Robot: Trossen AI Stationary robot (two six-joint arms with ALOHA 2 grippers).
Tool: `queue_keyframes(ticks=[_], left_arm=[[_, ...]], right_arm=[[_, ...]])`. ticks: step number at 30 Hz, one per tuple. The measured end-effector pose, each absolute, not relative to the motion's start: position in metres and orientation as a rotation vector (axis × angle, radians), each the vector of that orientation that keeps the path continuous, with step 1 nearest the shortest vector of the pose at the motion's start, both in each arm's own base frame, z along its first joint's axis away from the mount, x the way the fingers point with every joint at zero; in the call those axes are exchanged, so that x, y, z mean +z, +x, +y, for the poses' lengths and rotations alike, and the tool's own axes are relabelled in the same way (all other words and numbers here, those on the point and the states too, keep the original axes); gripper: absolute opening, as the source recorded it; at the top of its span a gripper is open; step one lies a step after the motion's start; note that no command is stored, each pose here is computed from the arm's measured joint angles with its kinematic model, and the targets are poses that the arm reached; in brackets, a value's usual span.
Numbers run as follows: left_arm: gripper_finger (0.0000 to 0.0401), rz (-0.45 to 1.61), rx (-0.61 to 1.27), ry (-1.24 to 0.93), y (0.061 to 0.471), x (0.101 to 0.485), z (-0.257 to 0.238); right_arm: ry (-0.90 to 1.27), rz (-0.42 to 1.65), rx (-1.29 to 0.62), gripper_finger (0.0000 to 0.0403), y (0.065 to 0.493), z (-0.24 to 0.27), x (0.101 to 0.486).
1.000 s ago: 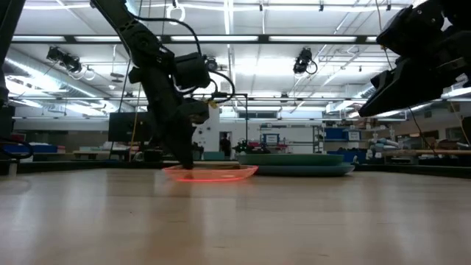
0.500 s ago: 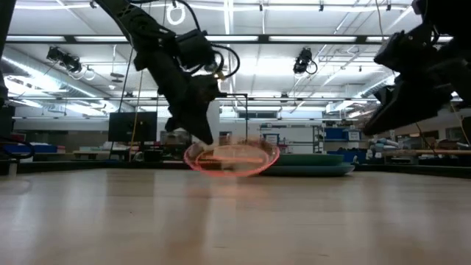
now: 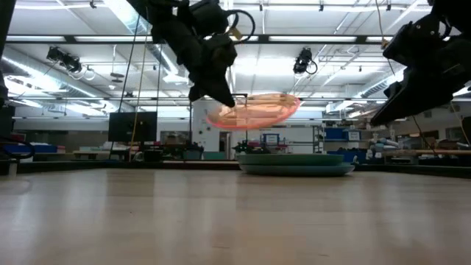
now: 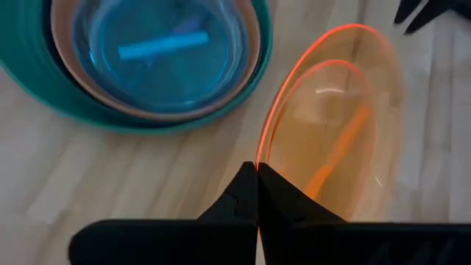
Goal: Stack plastic plates
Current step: Stack the orange plate on the blue plate
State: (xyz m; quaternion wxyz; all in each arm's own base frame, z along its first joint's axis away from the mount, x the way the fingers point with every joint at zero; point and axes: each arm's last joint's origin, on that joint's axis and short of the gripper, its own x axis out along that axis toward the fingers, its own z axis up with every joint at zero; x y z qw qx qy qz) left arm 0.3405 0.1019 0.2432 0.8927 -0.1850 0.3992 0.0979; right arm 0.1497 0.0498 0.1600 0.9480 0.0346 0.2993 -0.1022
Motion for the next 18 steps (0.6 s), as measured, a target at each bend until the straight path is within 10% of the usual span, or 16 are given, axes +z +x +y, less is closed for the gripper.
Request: queue_keyframes(ticks=[18], left_arm=[[0.0000, 0.601, 0.348, -0.366, 0.356, 0.233, 0.174]], right_arm=[[0.091, 0.574, -0.215, 0.0075, 0.151, 0.055, 0.161]])
